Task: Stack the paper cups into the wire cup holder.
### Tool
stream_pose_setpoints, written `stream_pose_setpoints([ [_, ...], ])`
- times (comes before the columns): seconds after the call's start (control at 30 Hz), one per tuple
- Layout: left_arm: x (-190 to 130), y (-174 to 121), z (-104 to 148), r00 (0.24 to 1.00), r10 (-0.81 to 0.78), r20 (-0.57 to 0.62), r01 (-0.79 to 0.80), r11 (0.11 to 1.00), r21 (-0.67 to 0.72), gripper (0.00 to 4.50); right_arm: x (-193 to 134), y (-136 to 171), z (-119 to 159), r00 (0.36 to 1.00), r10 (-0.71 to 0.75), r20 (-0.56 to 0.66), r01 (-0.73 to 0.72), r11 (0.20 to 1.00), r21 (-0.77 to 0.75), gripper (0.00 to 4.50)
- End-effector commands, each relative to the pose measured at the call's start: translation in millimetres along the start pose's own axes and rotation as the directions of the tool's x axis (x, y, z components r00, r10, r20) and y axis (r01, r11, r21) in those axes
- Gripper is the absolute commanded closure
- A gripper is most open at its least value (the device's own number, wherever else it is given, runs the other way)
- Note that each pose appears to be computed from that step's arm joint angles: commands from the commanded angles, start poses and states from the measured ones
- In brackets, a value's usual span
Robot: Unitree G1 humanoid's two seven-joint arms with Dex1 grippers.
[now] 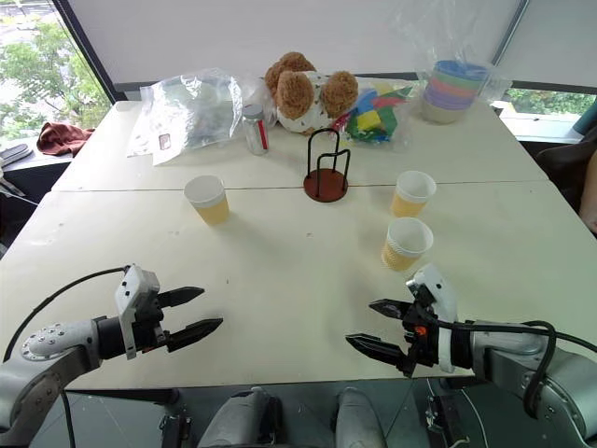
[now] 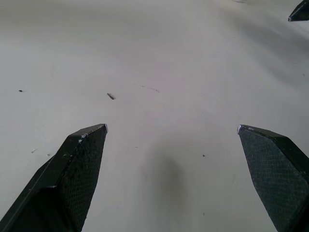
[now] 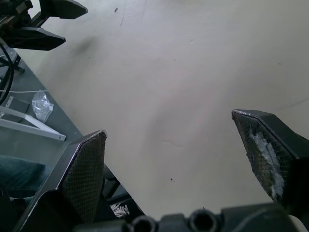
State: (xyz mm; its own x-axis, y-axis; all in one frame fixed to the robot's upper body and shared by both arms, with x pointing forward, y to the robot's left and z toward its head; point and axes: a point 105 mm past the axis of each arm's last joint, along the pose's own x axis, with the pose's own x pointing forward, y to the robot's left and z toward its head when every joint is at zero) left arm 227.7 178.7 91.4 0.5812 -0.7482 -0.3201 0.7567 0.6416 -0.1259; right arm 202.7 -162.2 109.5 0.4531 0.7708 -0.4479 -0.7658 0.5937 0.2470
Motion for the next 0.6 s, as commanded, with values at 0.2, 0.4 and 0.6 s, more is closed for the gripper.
stream_pose_setpoints([
  [0.2,2.7,-1.8,10.2,0.999,-0.006,0.032,0.005,0.999,0.047,0.03,0.4,9.5,2.7,1.0,0.014,0.017,-0.014,1.0,-0.012,0.0],
  [0.4,5.0,0.9,10.4,1.0,0.004,0.03,-0.005,0.999,0.048,0.03,0.4,7.5,4.2,1.0,0.0,0.025,0.0,1.0,-0.013,0.0],
  [0.6,7.5,5.8,20.1,0.999,-0.002,0.048,-0.001,0.998,0.066,0.03,5.2,9.3,10.6,0.999,0.016,0.051,-0.015,1.0,-0.012,0.0],
])
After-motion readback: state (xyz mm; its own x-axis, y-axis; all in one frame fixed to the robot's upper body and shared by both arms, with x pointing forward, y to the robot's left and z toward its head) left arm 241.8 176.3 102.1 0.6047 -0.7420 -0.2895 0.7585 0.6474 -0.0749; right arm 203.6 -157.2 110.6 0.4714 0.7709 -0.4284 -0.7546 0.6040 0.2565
